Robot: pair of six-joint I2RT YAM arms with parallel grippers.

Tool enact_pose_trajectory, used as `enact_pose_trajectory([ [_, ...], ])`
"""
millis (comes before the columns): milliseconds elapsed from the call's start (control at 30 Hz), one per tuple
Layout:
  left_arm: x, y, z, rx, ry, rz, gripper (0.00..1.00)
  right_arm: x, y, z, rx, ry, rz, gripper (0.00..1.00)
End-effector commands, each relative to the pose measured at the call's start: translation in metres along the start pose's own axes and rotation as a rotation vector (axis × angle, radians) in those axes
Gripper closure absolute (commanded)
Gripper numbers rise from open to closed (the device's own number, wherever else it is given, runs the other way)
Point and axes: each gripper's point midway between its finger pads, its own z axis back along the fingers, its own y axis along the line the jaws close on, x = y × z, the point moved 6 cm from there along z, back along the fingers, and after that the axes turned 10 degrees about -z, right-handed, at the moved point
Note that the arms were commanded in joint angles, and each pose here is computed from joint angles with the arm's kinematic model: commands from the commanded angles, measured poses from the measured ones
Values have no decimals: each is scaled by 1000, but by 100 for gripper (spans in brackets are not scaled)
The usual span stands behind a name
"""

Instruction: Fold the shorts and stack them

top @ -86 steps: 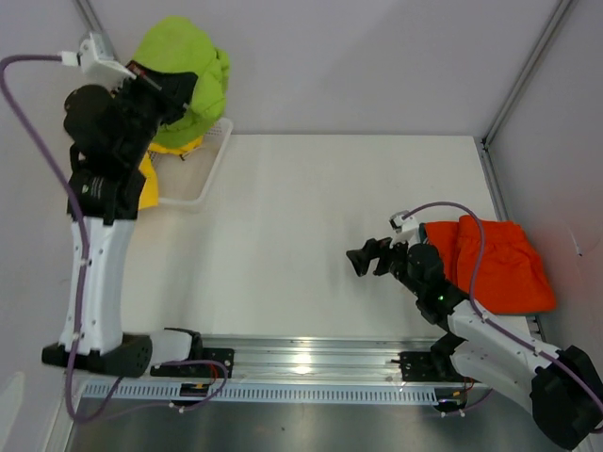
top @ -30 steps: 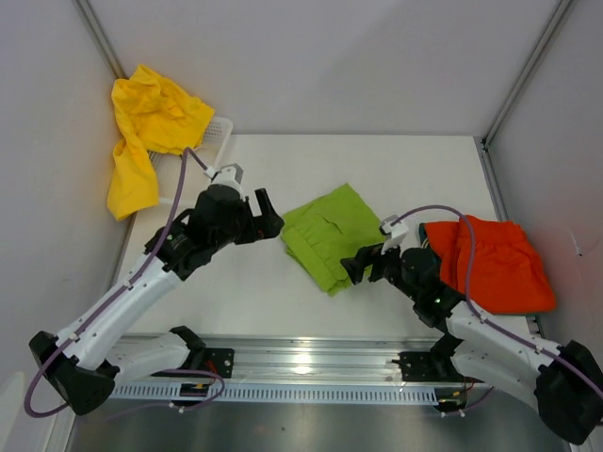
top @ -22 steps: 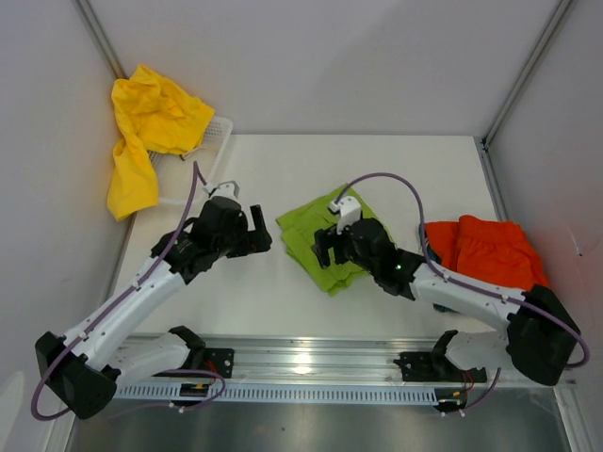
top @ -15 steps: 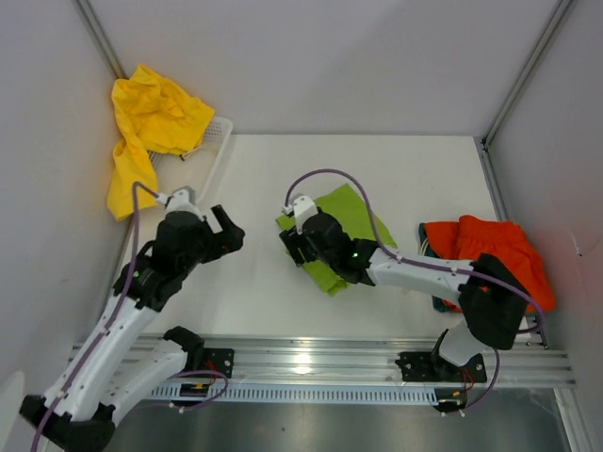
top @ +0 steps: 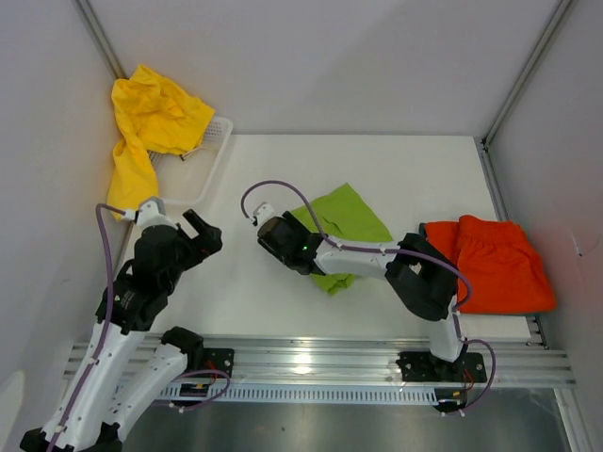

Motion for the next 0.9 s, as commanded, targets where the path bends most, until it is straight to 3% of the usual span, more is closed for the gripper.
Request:
enact_pose_trajectory([
  [0,-1,4,0,12,-11,-10,1,8,-2,-3,-101,-7,61,36],
  [467,5,17,24,26,-83,12,1,16,2,-29,-294,-37,126,35],
  [667,5,20,28,34,-85,1,1,20,2,-33,-328,-68,109,43],
  [867,4,19,26,32,-76,-7,1,27,-8,-41,-383,-70,94,59],
])
